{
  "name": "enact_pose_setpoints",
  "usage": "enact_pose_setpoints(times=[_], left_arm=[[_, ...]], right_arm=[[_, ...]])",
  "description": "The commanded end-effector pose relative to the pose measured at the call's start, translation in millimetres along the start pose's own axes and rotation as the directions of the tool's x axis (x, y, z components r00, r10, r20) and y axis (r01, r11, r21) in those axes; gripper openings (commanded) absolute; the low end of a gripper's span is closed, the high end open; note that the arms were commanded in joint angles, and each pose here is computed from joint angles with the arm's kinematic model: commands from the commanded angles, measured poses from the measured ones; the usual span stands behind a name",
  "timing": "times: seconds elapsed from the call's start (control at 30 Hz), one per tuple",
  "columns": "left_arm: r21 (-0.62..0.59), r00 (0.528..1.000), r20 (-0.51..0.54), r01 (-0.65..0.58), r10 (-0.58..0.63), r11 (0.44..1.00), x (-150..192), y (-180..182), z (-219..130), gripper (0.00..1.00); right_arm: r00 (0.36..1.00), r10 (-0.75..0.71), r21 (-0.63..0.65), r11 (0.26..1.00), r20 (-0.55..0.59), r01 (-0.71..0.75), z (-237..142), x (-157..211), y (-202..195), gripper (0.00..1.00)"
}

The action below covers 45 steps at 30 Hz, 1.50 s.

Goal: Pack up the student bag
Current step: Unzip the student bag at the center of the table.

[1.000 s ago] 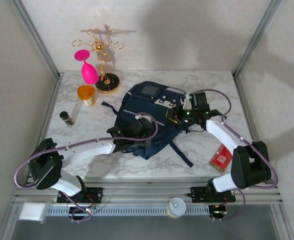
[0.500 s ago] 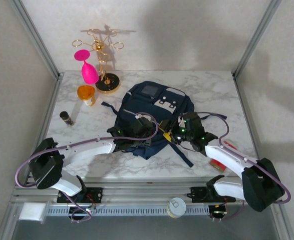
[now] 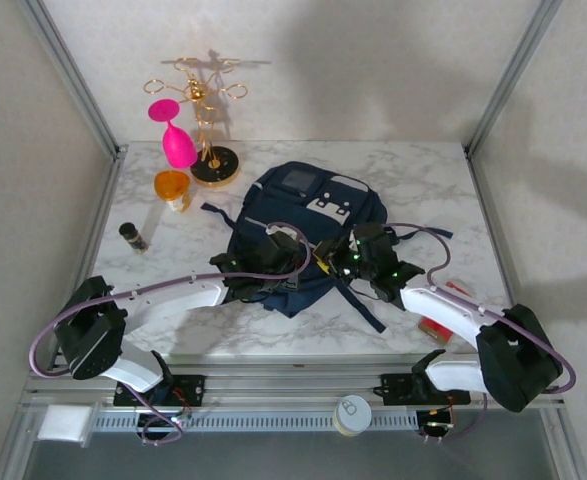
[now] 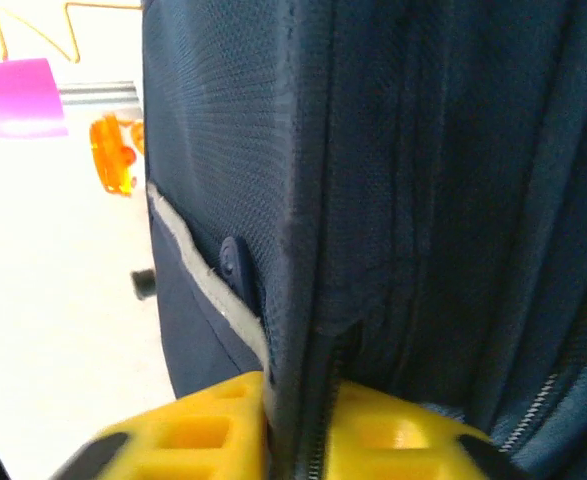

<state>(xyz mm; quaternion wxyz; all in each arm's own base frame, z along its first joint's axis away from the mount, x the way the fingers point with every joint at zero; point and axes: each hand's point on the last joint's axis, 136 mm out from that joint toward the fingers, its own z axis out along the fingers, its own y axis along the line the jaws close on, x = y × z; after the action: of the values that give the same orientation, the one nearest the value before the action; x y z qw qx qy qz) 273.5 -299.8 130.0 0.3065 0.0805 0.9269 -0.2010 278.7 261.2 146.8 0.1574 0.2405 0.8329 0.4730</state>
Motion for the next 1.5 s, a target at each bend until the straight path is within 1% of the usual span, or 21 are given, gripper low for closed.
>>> enact_pose_setpoints(times=[0.0,0.07,0.17,0.23,0.27,0.37,0.43,0.47,0.57,0.67,0.7,0.73,0.83,0.97,1.07,1.17,1.23,1.3,1.37,1.4,1.47], left_arm=[[0.004,1.000,0.025,0.008,-0.008,1.000,-4.4,4.6,-8.3,0.00],[-0.007,1.000,0.016,0.003,-0.003,1.000,-1.3,8.3,-11.6,0.00],[-0.058,1.000,-0.015,-0.005,0.005,0.998,8.3,22.3,-16.0,0.00],[-0.082,0.999,-0.034,-0.027,0.024,0.996,13.6,28.8,-18.6,0.00],[-0.071,0.998,-0.045,-0.039,0.036,0.997,17.5,28.3,-18.2,0.00],[-0.063,0.997,-0.062,-0.059,0.055,0.996,22.0,28.6,-16.2,0.00],[-0.063,0.995,-0.064,-0.074,0.070,0.995,21.1,27.2,-12.9,0.00],[-0.044,0.995,-0.063,-0.081,0.078,0.996,19.8,22.5,-10.9,0.00],[0.044,0.997,-0.046,-0.062,0.064,0.997,13.9,2.1,-6.0,0.00],[0.090,0.999,-0.034,-0.040,0.043,0.995,11.0,-9.5,-1.4,0.00],[0.096,0.999,-0.028,-0.035,0.038,0.995,9.9,-11.0,-0.2,0.00],[0.100,0.999,-0.023,-0.032,0.035,0.995,9.6,-11.8,1.1,0.00],[0.100,1.000,-0.015,-0.025,0.026,0.995,6.4,-12.9,2.1,0.00],[0.113,1.000,-0.003,-0.028,0.029,0.993,4.4,-15.4,2.3,0.00],[0.109,1.000,0.007,-0.022,0.022,0.994,3.5,-14.3,3.7,0.00],[0.117,1.000,0.020,-0.014,0.011,0.993,1.7,-14.4,5.4,0.00],[0.116,1.000,0.023,-0.012,0.009,0.993,1.1,-13.5,6.4,0.00],[0.109,1.000,0.023,-0.011,0.009,0.994,0.5,-11.4,6.4,0.00],[0.104,1.000,0.031,-0.008,0.005,0.995,-0.5,-9.0,4.8,0.00],[0.108,0.999,0.037,-0.007,0.003,0.994,-1.7,-8.7,3.2,0.00],[0.108,0.999,0.050,-0.001,-0.004,0.994,-3.3,-6.1,0.4,0.00]], right_arm=[[0.990,-0.110,-0.057,0.992,0.086,0.116,-9.6,-21.8,31.5,0.06],[0.988,-0.137,-0.048,0.989,0.075,0.141,-15.5,-29.7,27.0,0.00],[0.969,-0.239,-0.035,0.970,0.056,0.241,-32.6,-43.9,26.9,0.00],[0.947,-0.318,0.021,0.948,0.041,0.318,-48.6,-61.2,21.5,0.00],[0.944,-0.329,0.056,0.944,0.039,0.327,-58.0,-72.8,16.4,0.00],[0.950,-0.309,0.041,0.951,0.038,0.308,-80.3,-97.6,7.3,0.00],[0.948,-0.314,0.055,0.949,0.052,0.311,-85.2,-109.5,3.3,0.00],[0.947,-0.318,0.085,0.946,0.051,0.313,-84.0,-113.6,0.1,0.00],[0.941,-0.338,0.061,0.940,0.019,0.337,-79.6,-107.5,6.5,0.02],[0.947,-0.320,0.069,0.946,0.031,0.317,-82.3,-96.3,9.8,0.35],[0.951,-0.306,0.042,0.952,0.038,0.305,-80.2,-87.0,13.4,0.45],[0.956,-0.290,0.017,0.957,0.040,0.290,-77.4,-78.2,15.4,0.51],[0.984,-0.172,-0.055,0.983,0.038,0.174,-67.5,-57.5,9.6,0.60],[0.992,-0.083,-0.095,0.991,0.095,0.092,-65.5,-48.7,13.1,0.63],[0.985,-0.016,-0.120,0.992,0.171,0.037,-61.5,-40.2,20.4,0.64],[0.979,0.013,-0.111,0.994,0.205,0.010,-46.5,-34.9,20.4,0.62],[0.976,0.029,-0.097,0.995,0.218,-0.008,-35.1,-33.8,18.8,0.59],[0.971,0.017,-0.073,0.997,0.237,0.001,-23.6,-37.0,19.3,0.52],[0.973,-0.048,-0.026,0.998,0.226,0.055,-9.2,-38.3,27.0,0.43],[0.973,-0.076,0.006,0.997,0.217,0.077,-3.3,-37.9,30.8,0.36],[0.977,-0.123,0.052,0.992,0.173,0.115,11.4,-31.5,33.9,0.15]])
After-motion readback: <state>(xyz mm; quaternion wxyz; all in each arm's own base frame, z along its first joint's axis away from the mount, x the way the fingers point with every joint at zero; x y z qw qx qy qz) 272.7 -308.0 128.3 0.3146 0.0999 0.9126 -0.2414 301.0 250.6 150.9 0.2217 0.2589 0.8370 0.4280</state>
